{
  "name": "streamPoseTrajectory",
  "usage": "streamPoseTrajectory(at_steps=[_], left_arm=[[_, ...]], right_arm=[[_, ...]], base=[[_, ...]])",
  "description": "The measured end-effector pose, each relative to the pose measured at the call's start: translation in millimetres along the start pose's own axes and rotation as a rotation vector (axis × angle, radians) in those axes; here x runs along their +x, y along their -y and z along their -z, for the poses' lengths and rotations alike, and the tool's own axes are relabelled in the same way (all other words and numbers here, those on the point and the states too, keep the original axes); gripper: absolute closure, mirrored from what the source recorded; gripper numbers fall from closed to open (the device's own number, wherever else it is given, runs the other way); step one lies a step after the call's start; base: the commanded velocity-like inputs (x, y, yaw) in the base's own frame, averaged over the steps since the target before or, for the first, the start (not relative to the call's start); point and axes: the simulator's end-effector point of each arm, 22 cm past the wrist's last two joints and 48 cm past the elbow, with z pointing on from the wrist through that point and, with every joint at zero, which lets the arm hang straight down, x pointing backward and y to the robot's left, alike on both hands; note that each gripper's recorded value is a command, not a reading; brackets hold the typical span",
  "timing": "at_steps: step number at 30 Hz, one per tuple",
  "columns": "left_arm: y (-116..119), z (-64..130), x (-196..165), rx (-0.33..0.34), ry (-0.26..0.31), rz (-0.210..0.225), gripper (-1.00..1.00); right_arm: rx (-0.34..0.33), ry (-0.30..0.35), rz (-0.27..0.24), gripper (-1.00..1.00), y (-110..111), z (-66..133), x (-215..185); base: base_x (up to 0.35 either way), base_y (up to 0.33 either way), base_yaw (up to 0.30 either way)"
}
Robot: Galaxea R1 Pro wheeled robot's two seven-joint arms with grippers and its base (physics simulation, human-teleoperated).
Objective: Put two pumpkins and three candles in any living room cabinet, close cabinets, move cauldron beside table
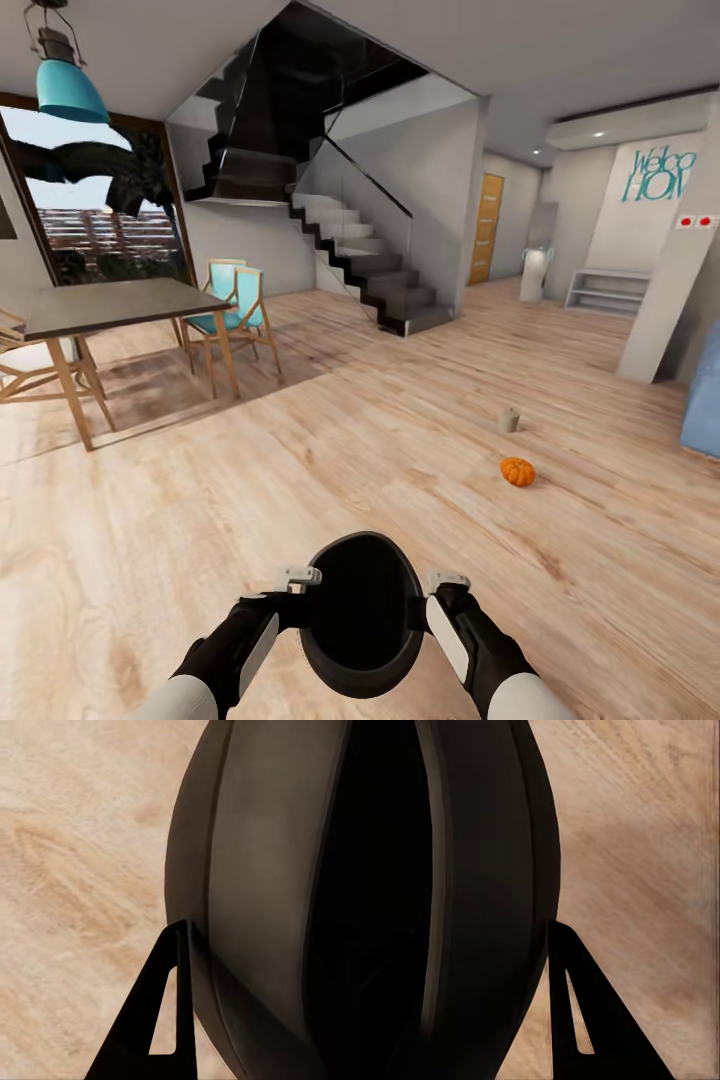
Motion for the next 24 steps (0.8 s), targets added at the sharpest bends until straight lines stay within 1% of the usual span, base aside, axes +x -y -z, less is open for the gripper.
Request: streamPoseTrajectory(at_steps=[16,20,24], left_arm=[[0.0,0.0,0.0,0.0,0.0,0.0,1.0],[0.0,0.0,0.0,0.0,0.0,0.0,1.0],[0.0,0.0,0.0,0.0,0.0,0.0,1.0]], right_arm=[[0.0,0.0,0.0,1.0,0.0,0.0,0.0],[0.0,0.0,0.0,1.0,0.0,0.0,0.0],[0.0,0.0,0.0,1.0,0.0,0.0,0.0]], base=[[0.0,0.002,-0.292],[0.0,0.083,-0.292],[0.0,0.165,-0.292]])
